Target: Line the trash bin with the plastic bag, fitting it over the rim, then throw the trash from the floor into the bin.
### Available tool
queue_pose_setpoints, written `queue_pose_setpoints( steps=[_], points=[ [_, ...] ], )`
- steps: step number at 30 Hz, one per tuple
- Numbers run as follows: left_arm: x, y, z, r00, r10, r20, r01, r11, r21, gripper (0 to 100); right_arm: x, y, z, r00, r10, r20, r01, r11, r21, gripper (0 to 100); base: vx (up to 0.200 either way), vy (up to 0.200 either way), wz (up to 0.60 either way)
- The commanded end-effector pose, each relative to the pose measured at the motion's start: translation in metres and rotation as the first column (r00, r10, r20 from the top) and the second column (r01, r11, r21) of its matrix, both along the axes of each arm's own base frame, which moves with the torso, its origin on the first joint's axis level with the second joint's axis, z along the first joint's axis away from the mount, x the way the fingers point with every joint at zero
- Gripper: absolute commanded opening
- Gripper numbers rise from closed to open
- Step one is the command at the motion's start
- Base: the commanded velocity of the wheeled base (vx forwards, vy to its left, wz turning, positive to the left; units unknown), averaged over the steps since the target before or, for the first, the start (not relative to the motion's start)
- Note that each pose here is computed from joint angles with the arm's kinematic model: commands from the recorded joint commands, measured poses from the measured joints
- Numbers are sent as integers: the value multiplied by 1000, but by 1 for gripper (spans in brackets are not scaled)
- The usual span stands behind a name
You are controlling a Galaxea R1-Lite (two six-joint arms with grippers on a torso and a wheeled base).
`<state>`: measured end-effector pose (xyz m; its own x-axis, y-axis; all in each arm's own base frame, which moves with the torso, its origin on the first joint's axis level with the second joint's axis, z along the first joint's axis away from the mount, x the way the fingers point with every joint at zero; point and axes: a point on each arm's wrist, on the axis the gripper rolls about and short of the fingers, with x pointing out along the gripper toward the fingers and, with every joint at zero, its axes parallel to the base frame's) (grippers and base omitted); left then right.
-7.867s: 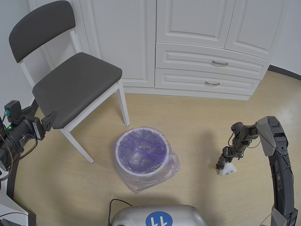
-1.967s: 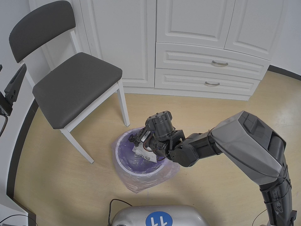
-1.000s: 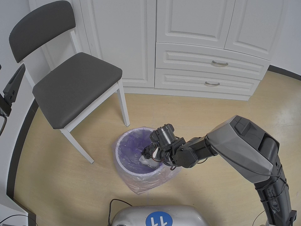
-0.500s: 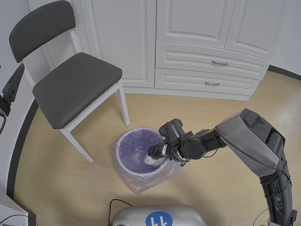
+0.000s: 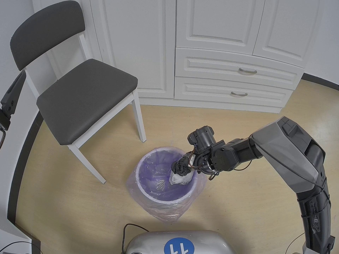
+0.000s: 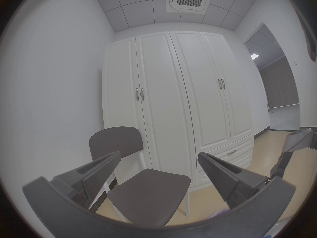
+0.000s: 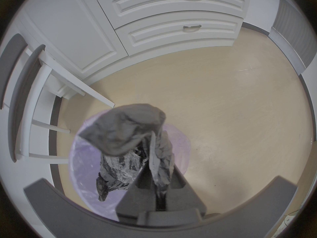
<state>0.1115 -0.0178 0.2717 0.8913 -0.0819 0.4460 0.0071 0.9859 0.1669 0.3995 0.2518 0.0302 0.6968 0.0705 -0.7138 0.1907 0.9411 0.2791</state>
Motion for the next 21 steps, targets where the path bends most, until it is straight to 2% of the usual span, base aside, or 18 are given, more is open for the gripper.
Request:
queue_pose_setpoints(
  steps=[1,6,13,21],
  points=[
    [0,0,0,1000,0,0,0,1000,0,100,1,-3,14,1000,-9,25,8,1000,21,0,0,0,0],
    [0,0,0,1000,0,-2,0,1000,2,100,-5,3,20,999,9,33,-11,999,31,0,0,0,0],
    [0,0,0,1000,0,0,0,1000,2,100,-38,35,9,995,99,-7,-99,995,11,0,0,0,0],
    [0,0,0,1000,0,0,0,1000,2,100,-58,59,-2,990,138,0,-138,990,43,0,0,0,0]
  ],
)
